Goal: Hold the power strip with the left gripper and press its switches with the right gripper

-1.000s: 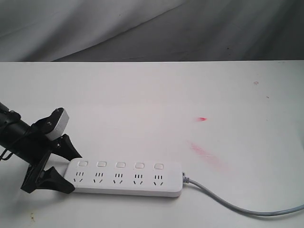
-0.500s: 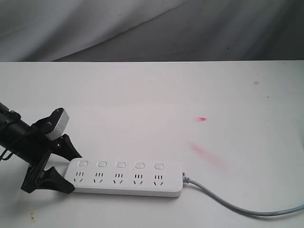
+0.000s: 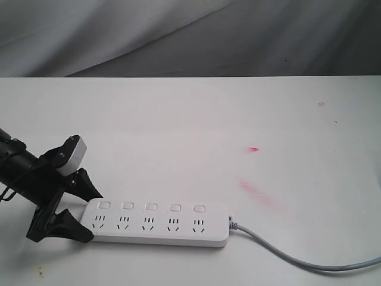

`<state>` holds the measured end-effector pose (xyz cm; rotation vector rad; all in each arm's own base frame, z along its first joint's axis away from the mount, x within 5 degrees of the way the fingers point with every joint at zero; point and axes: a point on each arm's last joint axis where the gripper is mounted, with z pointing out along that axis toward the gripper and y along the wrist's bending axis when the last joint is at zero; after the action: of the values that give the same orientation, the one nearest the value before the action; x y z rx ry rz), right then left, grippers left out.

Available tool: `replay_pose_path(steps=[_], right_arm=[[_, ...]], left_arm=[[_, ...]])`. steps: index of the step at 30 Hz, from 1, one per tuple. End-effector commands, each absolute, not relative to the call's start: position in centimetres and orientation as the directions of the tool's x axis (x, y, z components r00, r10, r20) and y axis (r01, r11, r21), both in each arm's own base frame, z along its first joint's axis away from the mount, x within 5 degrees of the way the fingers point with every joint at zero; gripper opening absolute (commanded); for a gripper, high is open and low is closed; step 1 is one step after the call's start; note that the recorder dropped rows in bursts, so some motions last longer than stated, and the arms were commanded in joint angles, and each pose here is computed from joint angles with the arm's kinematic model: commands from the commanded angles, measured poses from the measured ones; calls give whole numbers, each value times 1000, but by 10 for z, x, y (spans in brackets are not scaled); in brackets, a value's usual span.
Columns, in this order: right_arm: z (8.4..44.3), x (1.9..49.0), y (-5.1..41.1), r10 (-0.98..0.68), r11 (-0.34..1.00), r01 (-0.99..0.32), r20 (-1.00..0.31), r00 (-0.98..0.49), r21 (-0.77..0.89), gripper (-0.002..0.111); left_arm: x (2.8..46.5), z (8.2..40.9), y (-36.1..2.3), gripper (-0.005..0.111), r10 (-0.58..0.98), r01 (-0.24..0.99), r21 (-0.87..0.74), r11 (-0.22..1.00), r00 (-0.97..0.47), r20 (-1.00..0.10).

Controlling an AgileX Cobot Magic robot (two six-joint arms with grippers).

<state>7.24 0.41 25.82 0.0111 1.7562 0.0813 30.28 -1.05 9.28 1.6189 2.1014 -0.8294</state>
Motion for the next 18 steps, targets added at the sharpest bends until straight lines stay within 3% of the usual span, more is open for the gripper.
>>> replay_pose_path(steps=[1,10,18], right_arm=[[242,68,1,-24,1000,-16,-992,-128,-22,0],[193,57,-3,-8,998,55,-982,-189,-18,0],[182,53,-4,-1,997,73,-966,-257,-21,0]], left_arm=[[301,85,-8,56,796,966,-211,147,-242,-555],[301,85,-8,56,796,966,-211,147,-242,-555],[301,85,-8,56,796,966,-211,147,-242,-555]])
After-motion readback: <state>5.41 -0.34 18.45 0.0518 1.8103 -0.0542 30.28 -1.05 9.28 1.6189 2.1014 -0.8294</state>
